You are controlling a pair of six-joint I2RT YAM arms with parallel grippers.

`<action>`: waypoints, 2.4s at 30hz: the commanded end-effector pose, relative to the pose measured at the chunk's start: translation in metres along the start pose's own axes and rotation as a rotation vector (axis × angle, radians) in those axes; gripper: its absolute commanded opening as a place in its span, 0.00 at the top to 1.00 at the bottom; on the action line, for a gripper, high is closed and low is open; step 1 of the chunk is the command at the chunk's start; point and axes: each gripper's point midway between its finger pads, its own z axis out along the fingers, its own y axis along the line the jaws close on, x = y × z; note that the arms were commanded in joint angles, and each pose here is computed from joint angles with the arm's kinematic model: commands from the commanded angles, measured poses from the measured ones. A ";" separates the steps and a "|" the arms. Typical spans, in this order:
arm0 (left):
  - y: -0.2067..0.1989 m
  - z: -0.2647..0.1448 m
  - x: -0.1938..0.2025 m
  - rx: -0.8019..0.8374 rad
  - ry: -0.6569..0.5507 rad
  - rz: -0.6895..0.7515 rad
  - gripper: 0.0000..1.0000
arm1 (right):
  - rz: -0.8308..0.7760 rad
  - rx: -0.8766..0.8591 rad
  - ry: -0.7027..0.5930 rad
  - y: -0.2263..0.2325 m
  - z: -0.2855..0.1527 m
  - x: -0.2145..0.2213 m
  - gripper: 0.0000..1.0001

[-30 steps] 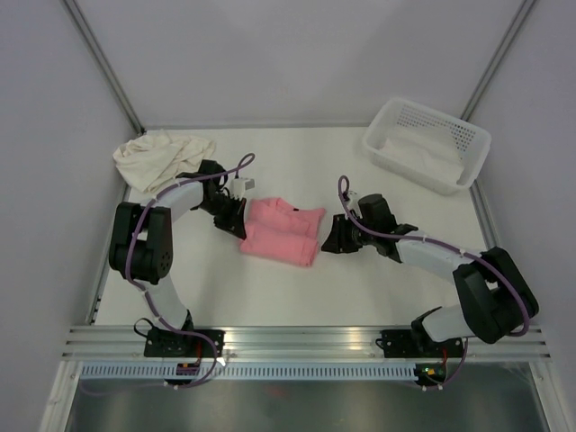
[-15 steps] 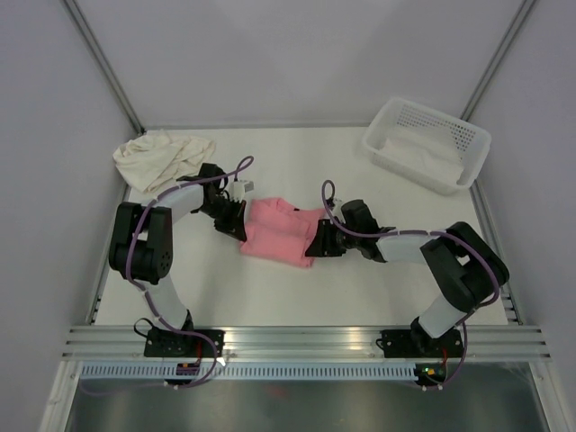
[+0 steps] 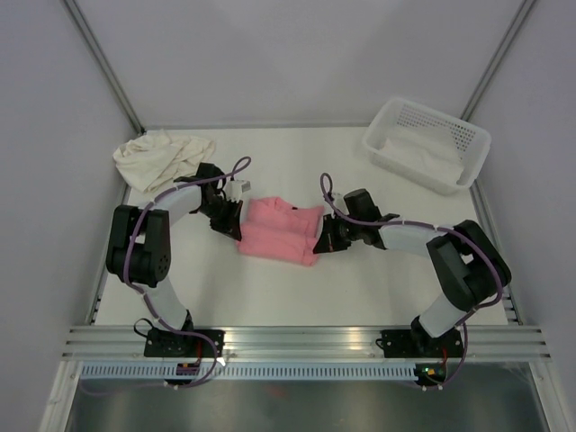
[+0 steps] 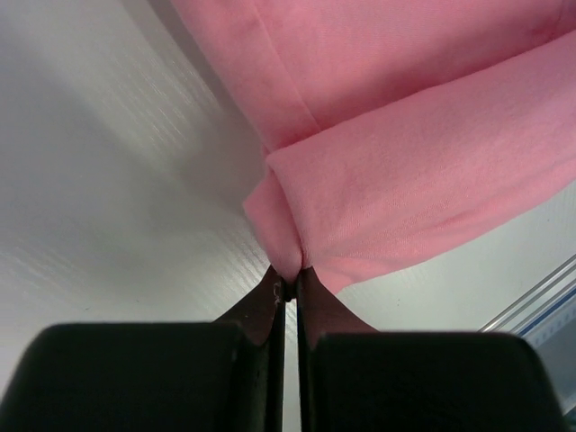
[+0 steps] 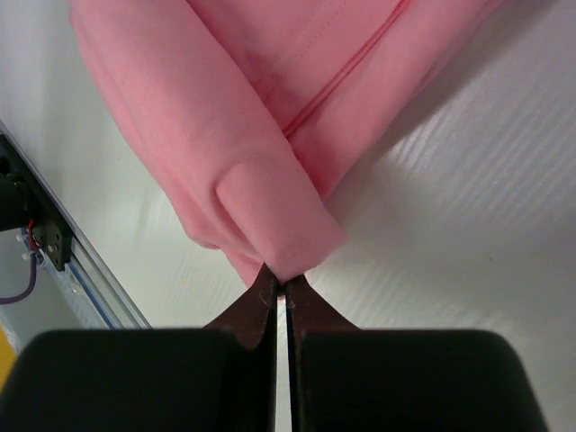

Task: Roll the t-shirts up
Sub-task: Roll the tshirt

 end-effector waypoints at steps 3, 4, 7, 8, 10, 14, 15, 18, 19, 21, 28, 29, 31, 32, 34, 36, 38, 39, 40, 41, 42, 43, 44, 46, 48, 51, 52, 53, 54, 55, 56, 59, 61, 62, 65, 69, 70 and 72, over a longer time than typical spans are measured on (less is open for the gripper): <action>0.026 -0.014 -0.007 -0.101 -0.036 0.042 0.98 | -0.033 0.048 0.038 -0.020 -0.030 0.001 1.00; 0.026 -0.015 -0.008 -0.099 -0.038 0.048 0.98 | -0.039 0.048 0.034 -0.021 -0.031 -0.001 1.00; 0.023 -0.016 -0.009 -0.086 -0.045 0.053 0.98 | -0.030 0.035 0.051 -0.021 -0.028 -0.002 1.00; 0.023 -0.016 -0.008 -0.086 -0.043 0.055 0.98 | -0.028 0.031 0.057 -0.021 -0.027 -0.002 1.00; 0.022 -0.018 -0.007 -0.086 -0.042 0.061 0.98 | -0.042 0.033 0.052 -0.021 -0.026 -0.008 1.00; 0.006 -0.020 -0.013 -0.009 -0.072 0.053 0.98 | -0.013 0.009 -0.003 -0.014 -0.021 -0.026 0.87; 0.002 -0.020 -0.015 0.012 -0.079 0.044 0.98 | -0.006 -0.015 -0.014 -0.009 -0.020 -0.028 0.82; -0.012 -0.020 -0.017 0.074 -0.091 -0.008 0.98 | -0.003 -0.025 -0.041 -0.003 -0.016 -0.031 0.65; -0.012 -0.020 -0.015 0.076 -0.090 -0.021 0.98 | 0.000 -0.017 -0.039 -0.003 -0.016 -0.028 0.63; -0.011 -0.020 -0.008 0.061 -0.078 -0.039 0.98 | 0.007 -0.009 -0.029 0.000 -0.018 -0.013 0.60; 0.001 -0.020 -0.007 -0.012 -0.077 -0.053 0.66 | -0.007 0.002 -0.124 0.013 -0.013 -0.003 0.57; 0.001 -0.021 -0.008 -0.017 -0.079 -0.052 0.61 | -0.011 -0.006 -0.124 0.016 -0.010 -0.005 0.58; 0.002 -0.027 -0.011 -0.036 -0.097 -0.040 0.52 | -0.030 -0.017 -0.120 0.025 -0.001 -0.004 0.58; 0.003 -0.031 -0.012 -0.051 -0.106 -0.032 0.50 | -0.042 -0.020 -0.129 0.028 0.002 -0.008 0.59; 0.000 -0.041 -0.011 -0.067 -0.130 0.010 0.50 | -0.051 -0.031 -0.136 0.035 0.010 -0.010 0.62; -0.005 -0.046 -0.001 -0.064 -0.126 0.045 0.51 | -0.047 -0.022 -0.140 0.034 0.014 -0.011 0.65; -0.007 -0.044 0.008 -0.062 -0.110 0.048 0.52 | -0.035 0.002 -0.142 0.029 0.018 -0.011 0.67; -0.008 -0.036 0.018 -0.050 -0.083 0.042 0.52 | -0.030 0.011 -0.139 0.026 0.019 -0.010 0.67; -0.009 -0.032 0.021 -0.043 -0.070 0.041 0.52 | -0.029 0.018 -0.143 0.026 0.019 -0.012 0.67; -0.012 -0.028 0.020 -0.044 -0.051 0.054 0.52 | -0.029 0.028 -0.143 0.024 0.019 -0.012 0.66; -0.012 -0.024 0.017 -0.038 -0.046 0.061 0.52 | -0.030 0.034 -0.146 0.023 0.019 -0.014 0.64; -0.013 -0.021 0.016 -0.034 -0.042 0.064 0.52 | -0.028 0.038 -0.147 0.023 0.019 -0.014 0.64; -0.015 -0.018 0.016 -0.030 -0.034 0.075 0.51 | -0.022 0.037 -0.155 0.023 0.019 -0.015 0.64; -0.011 -0.010 0.017 -0.049 -0.004 0.088 0.50 | -0.014 0.032 -0.159 0.023 0.020 -0.015 0.63; -0.011 -0.005 0.017 -0.049 0.003 0.085 0.50 | -0.005 0.011 -0.163 0.027 0.022 -0.017 0.65; -0.010 -0.001 0.009 -0.046 -0.022 0.073 0.62 | -0.001 0.003 -0.149 0.027 0.024 -0.015 0.75; -0.010 -0.001 0.007 -0.046 -0.030 0.068 0.68 | -0.002 -0.001 -0.143 0.027 0.024 -0.012 0.84; -0.009 0.000 0.003 -0.049 -0.044 0.068 0.80 | -0.005 -0.006 -0.143 0.028 0.024 -0.012 0.88; -0.009 0.000 0.002 -0.048 -0.048 0.062 0.86 | -0.009 -0.008 -0.141 0.027 0.023 -0.011 0.92; -0.009 0.001 0.002 -0.050 -0.051 0.062 0.91 | -0.010 -0.012 -0.134 0.027 0.023 -0.011 0.99; -0.008 0.002 0.002 -0.048 -0.048 0.061 0.97 | -0.011 -0.006 -0.125 0.025 0.022 -0.009 1.00; -0.009 0.002 0.003 -0.047 -0.047 0.066 0.98 | -0.016 0.000 -0.115 0.020 0.015 -0.012 1.00; -0.006 -0.002 0.002 -0.066 -0.054 0.081 0.98 | -0.048 0.013 -0.122 0.015 0.007 -0.020 1.00; -0.004 -0.004 0.001 -0.075 -0.061 0.089 0.98 | -0.044 0.026 -0.090 0.011 0.003 -0.015 1.00; 0.004 -0.010 -0.003 -0.103 -0.077 0.094 0.98 | -0.080 0.043 -0.047 0.001 -0.010 -0.015 1.00; 0.002 -0.015 -0.011 -0.095 -0.097 0.102 0.98 | -0.099 0.049 0.019 -0.011 -0.017 -0.013 1.00; 0.000 -0.015 -0.012 -0.084 -0.103 0.104 0.98 | -0.107 0.040 0.023 -0.008 -0.016 -0.017 1.00; -0.001 -0.015 -0.011 -0.078 -0.101 0.101 0.98 | -0.116 0.020 0.050 -0.007 -0.013 -0.017 1.00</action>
